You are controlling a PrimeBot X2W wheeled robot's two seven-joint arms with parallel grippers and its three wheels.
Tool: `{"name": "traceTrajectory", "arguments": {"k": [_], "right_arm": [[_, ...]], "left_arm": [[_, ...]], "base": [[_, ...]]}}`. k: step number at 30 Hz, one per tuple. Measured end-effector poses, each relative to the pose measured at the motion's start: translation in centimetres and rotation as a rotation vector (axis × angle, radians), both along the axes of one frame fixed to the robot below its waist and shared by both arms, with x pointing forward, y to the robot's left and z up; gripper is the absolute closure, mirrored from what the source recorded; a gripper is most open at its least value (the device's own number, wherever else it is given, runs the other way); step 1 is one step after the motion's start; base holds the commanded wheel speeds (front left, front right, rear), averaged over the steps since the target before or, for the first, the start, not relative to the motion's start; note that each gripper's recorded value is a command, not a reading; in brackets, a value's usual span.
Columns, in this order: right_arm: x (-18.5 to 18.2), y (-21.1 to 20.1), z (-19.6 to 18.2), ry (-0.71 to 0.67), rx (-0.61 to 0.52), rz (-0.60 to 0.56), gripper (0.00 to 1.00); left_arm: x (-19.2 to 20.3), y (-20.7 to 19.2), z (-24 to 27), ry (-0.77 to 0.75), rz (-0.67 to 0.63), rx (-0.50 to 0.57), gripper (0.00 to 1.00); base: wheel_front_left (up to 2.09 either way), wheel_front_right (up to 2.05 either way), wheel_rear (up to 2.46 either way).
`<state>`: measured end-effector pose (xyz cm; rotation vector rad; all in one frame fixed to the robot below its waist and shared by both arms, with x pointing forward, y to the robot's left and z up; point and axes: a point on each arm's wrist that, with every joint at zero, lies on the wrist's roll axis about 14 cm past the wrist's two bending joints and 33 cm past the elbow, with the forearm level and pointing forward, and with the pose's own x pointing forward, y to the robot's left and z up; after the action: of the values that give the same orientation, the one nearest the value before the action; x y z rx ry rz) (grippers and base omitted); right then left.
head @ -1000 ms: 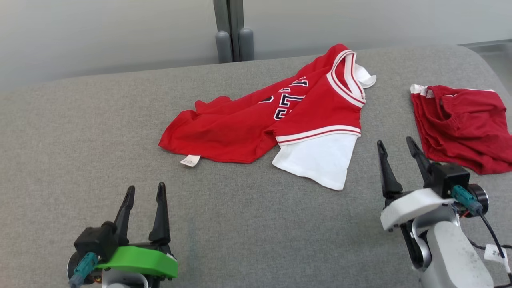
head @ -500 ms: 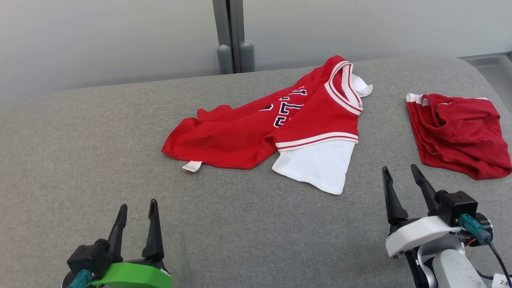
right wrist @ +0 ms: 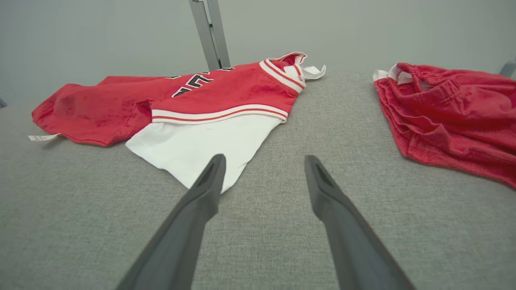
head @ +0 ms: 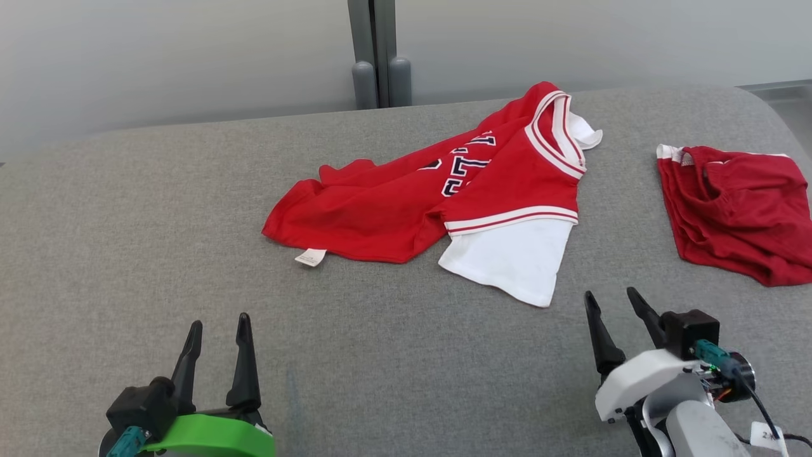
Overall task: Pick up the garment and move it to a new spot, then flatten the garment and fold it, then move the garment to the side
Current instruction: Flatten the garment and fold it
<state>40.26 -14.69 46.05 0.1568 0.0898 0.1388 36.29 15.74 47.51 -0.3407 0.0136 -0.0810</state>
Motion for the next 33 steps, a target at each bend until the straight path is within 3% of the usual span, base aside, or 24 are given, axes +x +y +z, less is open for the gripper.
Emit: {"name": "traceTrajectory", "arguments": {"k": [9, 23, 24, 25, 26, 28, 33], "right_arm": [[2.8, 3.7, -3.6, 0.19, -0.044, 0.122, 0.0], [3.7, 6.3, -6.6, 0.291, -0.107, 0.21, 0.0], [3.7, 6.3, -6.6, 0.29, -0.108, 0.21, 0.16], [3.7, 6.2, -6.6, 0.29, -0.108, 0.209, 0.54], [3.9, 6.2, -6.5, 0.285, -0.104, 0.206, 0.76], [4.1, 6.1, -6.4, 0.275, -0.098, 0.199, 1.0], [4.0, 5.7, -6.4, 0.271, -0.088, 0.184, 1.0]], "left_arm": [[0.1, 0.7, -0.4, 0.013, 0.025, -0.013, 0.0], [-0.4, 2.7, -0.9, 0.031, 0.089, -0.018, 0.0], [-0.4, 2.7, -0.9, 0.031, 0.089, -0.018, 0.0], [-0.4, 2.6, -0.9, 0.031, 0.088, -0.018, 0.0], [-0.4, 2.5, -0.9, 0.031, 0.085, -0.018, 0.0], [-0.3, 2.4, -0.9, 0.031, 0.082, -0.018, 0.0], [-0.2, 2.0, -0.9, 0.031, 0.067, -0.011, 0.0]], "base": [[0.0, 0.0, 0.0], [0.0, 0.0, 0.0], [0.0, 0.0, 0.0], [0.0, 0.0, 0.0], [0.0, 0.0, 0.0], [0.0, 0.0, 0.0], [0.0, 0.0, 0.0]]}}
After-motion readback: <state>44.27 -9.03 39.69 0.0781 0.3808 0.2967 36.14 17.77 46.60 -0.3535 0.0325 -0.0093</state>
